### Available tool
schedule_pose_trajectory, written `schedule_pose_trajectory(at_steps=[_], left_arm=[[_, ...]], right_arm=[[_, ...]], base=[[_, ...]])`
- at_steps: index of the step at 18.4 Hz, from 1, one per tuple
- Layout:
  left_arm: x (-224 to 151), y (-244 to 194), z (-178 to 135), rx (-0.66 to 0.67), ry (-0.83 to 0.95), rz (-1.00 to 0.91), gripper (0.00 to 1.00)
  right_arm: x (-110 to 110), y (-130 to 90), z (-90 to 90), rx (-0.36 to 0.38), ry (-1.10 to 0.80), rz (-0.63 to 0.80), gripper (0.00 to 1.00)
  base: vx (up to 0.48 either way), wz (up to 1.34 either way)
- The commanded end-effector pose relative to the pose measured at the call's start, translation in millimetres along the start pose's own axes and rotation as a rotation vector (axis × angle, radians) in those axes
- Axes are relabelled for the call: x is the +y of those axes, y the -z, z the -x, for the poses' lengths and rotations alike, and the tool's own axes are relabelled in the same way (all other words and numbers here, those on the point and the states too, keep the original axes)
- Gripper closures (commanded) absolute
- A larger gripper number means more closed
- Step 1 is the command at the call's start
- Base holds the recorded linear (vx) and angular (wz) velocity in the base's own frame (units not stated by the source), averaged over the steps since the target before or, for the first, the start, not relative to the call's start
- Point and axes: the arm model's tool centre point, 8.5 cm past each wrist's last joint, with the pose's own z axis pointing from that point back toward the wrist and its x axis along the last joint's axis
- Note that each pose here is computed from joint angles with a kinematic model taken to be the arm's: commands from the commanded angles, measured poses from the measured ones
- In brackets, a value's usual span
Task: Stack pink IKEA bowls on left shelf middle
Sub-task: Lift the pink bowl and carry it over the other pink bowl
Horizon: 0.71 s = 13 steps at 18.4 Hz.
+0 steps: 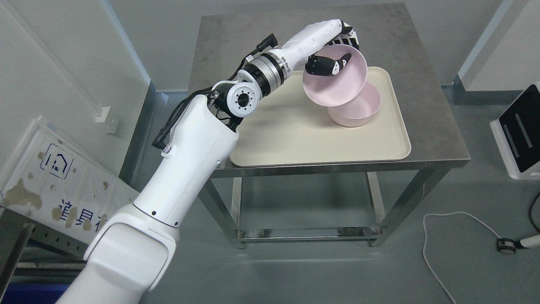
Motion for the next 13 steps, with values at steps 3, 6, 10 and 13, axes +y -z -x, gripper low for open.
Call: schedule_pose_trajectory(at_steps=[3, 6, 10, 13], left_arm=[[-23, 16, 10, 0.052, 0.034, 0.095, 0.96], [-23, 15, 16, 0.069, 0.03, 0.082, 0.9], [-7, 11, 31, 0.152, 0.033, 0.005, 0.45], [7, 2, 40, 0.165, -0.024, -0.052, 0.35]], right_arm=[[-12, 0, 0.0, 0.0, -0.001, 0.022, 0.0], [-12, 0, 0.0, 0.0, -0.001, 0.022, 0.0], [-12, 0, 0.0, 0.0, -0.001, 0.022, 0.0], [-12, 0, 0.0, 0.0, -0.001, 0.022, 0.0]], base=[[0.0, 0.0], [0.0, 0.0], [0.0, 0.0], [0.0, 0.0]])
